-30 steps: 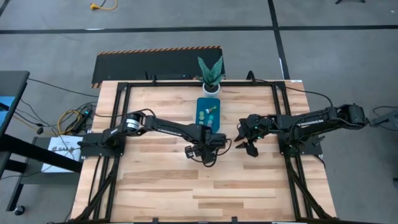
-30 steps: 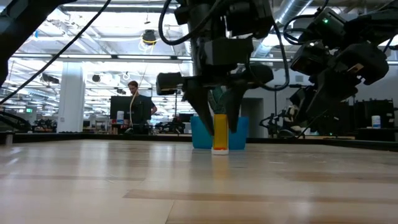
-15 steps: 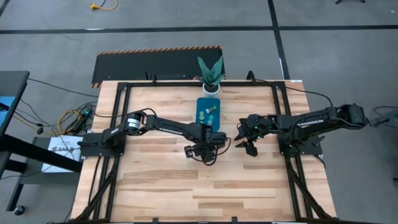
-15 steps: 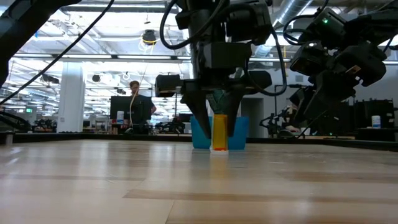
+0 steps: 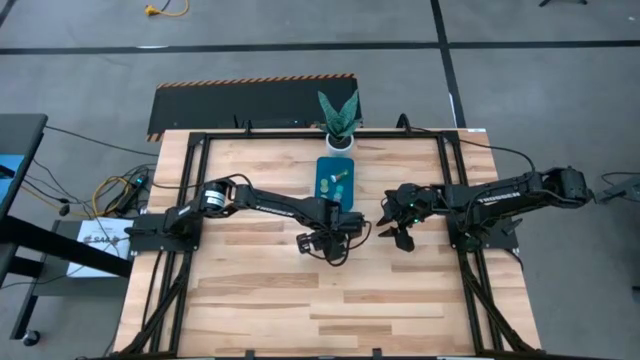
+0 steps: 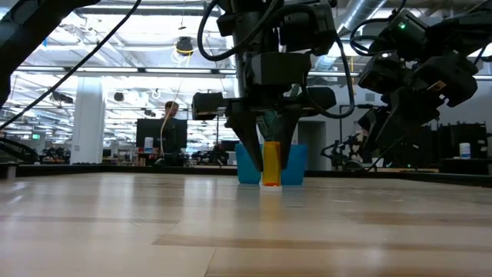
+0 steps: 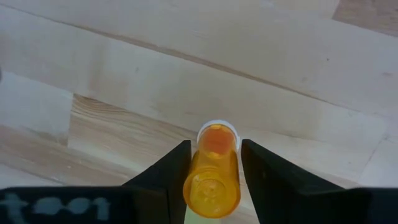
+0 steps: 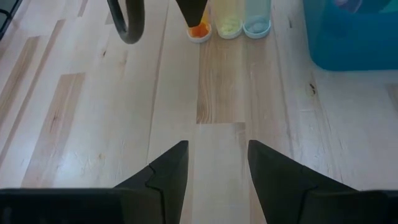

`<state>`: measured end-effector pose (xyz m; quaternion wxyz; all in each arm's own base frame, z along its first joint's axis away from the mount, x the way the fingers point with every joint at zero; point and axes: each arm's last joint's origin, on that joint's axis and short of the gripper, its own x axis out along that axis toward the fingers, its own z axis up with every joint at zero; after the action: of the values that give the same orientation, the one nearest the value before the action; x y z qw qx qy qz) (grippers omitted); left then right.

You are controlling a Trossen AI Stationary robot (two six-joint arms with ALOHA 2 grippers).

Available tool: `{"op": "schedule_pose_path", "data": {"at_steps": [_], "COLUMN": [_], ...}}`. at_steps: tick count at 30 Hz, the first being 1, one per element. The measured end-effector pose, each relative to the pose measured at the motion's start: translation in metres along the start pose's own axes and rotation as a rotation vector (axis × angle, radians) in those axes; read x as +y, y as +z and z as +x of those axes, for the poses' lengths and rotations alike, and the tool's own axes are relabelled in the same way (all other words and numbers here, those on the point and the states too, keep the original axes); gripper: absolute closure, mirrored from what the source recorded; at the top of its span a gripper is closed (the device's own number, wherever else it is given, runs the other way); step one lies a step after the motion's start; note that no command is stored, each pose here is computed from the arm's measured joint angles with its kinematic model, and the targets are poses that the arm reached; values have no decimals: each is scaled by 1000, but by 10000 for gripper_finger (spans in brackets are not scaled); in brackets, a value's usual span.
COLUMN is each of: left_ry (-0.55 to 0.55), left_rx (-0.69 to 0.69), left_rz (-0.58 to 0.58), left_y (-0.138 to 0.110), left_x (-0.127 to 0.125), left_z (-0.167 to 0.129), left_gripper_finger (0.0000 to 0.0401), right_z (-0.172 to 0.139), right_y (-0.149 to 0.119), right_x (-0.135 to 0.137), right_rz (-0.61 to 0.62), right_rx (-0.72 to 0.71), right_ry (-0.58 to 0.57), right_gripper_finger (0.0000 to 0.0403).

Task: Pick and place pill bottles into a basket
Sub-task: Put the orange pill bottle into the blue bin

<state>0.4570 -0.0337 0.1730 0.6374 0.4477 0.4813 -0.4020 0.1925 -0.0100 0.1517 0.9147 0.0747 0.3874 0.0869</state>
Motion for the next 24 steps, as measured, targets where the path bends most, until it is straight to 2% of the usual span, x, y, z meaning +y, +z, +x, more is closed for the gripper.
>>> {"op": "schedule_pose_path", "data": {"at_steps": [9,19,24], "left_ry": [19,39,57], "left_rx": [17,29,115], "left_rz": [23,11,-28], "left_y": [10,22,31], "left_x": [-2,-1,-2], "left_z": [-1,-12,-27], "left_gripper_finger": [304,300,299], "right_z": [0,0,0], "right_y": [0,0,0], "right_x": [0,0,0], "right_rz": [0,1,1], "right_rx": [0,0,1], "right_ry": [2,2,2], "right_gripper_finger": [244,244,244]}}
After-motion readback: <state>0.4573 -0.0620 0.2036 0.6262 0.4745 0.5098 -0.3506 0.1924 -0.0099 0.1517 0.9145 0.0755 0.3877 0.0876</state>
